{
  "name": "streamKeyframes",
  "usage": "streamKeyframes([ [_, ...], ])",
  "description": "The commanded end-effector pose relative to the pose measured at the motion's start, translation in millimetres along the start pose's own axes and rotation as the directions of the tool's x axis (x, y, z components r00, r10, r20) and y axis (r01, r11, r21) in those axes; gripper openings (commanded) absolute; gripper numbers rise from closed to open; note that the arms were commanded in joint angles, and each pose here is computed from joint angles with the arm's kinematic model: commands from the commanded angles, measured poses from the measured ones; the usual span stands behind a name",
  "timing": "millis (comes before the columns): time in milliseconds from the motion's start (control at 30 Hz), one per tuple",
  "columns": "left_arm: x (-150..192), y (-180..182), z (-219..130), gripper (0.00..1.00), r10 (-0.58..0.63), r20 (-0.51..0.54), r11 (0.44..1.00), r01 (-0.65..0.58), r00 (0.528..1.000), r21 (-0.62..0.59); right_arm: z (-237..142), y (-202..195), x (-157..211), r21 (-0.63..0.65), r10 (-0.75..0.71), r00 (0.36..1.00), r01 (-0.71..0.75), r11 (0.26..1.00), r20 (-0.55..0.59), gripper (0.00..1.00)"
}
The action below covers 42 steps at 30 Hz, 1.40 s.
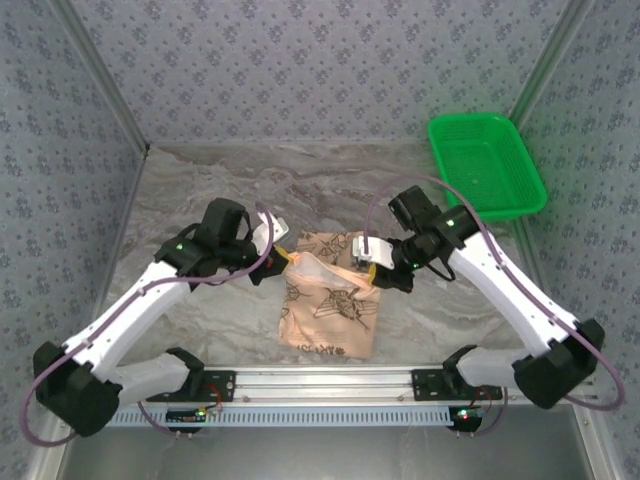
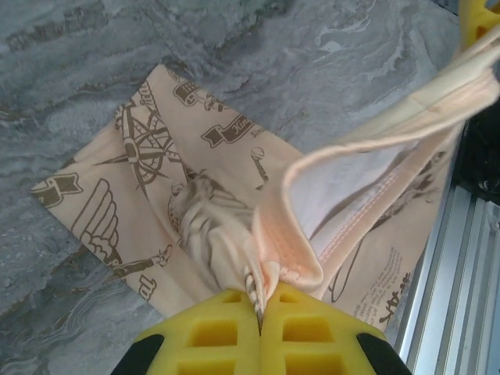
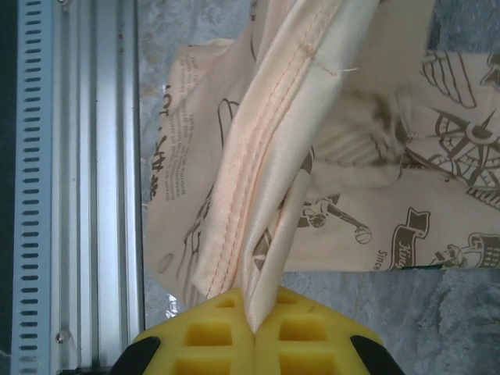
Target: Fold the inside-out t-shirt
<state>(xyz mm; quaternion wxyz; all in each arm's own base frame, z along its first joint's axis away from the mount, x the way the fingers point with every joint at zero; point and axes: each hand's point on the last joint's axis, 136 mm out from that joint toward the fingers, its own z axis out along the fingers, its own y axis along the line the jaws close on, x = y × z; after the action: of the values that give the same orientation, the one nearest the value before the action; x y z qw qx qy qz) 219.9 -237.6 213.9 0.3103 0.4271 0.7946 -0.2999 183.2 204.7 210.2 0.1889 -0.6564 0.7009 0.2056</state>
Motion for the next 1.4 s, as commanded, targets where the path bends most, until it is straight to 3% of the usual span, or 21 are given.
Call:
streamKeyframes([
  [0, -26.7, 3.3, -8.6, 0.0, 0.014, 0.067, 0.998, -0.017, 0.998, 0.058, -7.3, -15.9, -19.9, -0.008, 0.022, 0.997, -0.022, 1.0, 0.069, 0.0],
  [233, -30.3, 23.7, -13.7, 0.0, -0.046, 0.073, 0.998, 0.042, 0.996, 0.043, -11.0, -34.1, -27.8, -0.008, 0.073, 0.991, -0.072, 0.997, 0.11, 0.0],
  [400, -42.1, 54.4, 6.7, 0.0, -0.08, 0.049, 0.996, 0.078, 0.996, 0.045, -1.8, -77.7, -26.6, -0.02, 0.138, 0.981, -0.136, 0.99, 0.138, 0.0],
  [533, -38.4, 115.0, 43.1, 0.02, -0.18, -0.009, 0.984, 0.18, 0.984, 0.005, 26.1, -141.9, -10.2, -0.047, 0.217, 0.958, -0.212, 0.976, 0.189, 0.0],
  [567, -32.3, 140.7, 56.5, 0.15, -0.227, -0.03, 0.973, 0.226, 0.973, -0.04, 36.6, -166.3, -0.7, -0.036, 0.267, 0.943, -0.265, 0.964, 0.201, 0.0],
  [600, -28.2, 168.5, 70.5, 0.37, -0.288, -0.03, 0.953, 0.284, 0.957, -0.103, 50.3, -186.4, 11.9, -0.014, 0.31, 0.935, -0.313, 0.95, 0.169, 0.04],
  [633, -27.3, 189.3, 82.2, 0.49, -0.34, -0.017, 0.933, 0.334, 0.94, -0.135, 61.4, -201.2, 23.6, 0.018, 0.322, 0.939, -0.326, 0.945, 0.12, 0.22],
  [667, -27.1, 205.3, 94.0, 0.97, -0.391, 0.0, 0.912, 0.387, 0.92, -0.137, 74.1, -223.7, 40.0, 0.11, 0.357, 0.932, -0.361, 0.926, 0.055, 0.33],
  [733, -29.0, 222.8, 106.3, 0.99, -0.456, 0.039, 0.882, 0.457, 0.889, -0.117, 90.8, -251.0, 65.8, 0.253, 0.406, 0.913, -0.385, 0.888, -0.035, 0.35],
  [800, -31.0, 231.9, 105.3, 0.99, -0.511, 0.051, 0.847, 0.513, 0.858, -0.139, 90.4, -269.0, 75.1, 0.362, 0.493, 0.869, -0.449, 0.817, -0.034, 0.43],
  [900, -28.0, 239.5, 87.7, 0.99, -0.58, 0.024, 0.789, 0.569, 0.814, -0.231, 70.1, -273.8, 73.9, 0.431, 0.54, 0.837, -0.52, 0.738, 0.085, 0.43],
  [1033, -29.8, 233.4, 53.6, 1.0, -0.633, 0.09, 0.719, 0.627, 0.769, -0.3, 34.1, -263.6, 60.6, 0.508, 0.532, 0.801, -0.59, 0.628, 0.274, 0.45],
  [1167, -22.3, 202.7, 36.5, 0.99, -0.721, 0.148, 0.636, 0.731, 0.677, -0.247, 0.4, -237.4, 61.2, 0.503, 0.623, 0.624, -0.771, 0.39, 0.472, 0.49],
  [1233, -17.7, 183.5, 31.8, 1.0, -0.76, 0.149, 0.597, 0.77, 0.633, -0.224, -3.6, -217.3, 69.7, 0.472, 0.662, 0.551, -0.821, 0.321, 0.508, 0.49],
  [1300, -12.5, 163.9, 28.6, 1.0, -0.734, 0.138, 0.624, 0.74, 0.665, -0.251, -5.0, -198.3, 73.0, 0.456, 0.666, 0.541, -0.829, 0.323, 0.513, 0.5],
  [1367, -10.3, 153.0, 23.9, 0.99, -0.656, 0.14, 0.671, 0.659, 0.741, -0.341, -8.7, -190.2, 78.0, 0.423, 0.654, 0.505, -0.856, 0.297, 0.563, 0.54],
])
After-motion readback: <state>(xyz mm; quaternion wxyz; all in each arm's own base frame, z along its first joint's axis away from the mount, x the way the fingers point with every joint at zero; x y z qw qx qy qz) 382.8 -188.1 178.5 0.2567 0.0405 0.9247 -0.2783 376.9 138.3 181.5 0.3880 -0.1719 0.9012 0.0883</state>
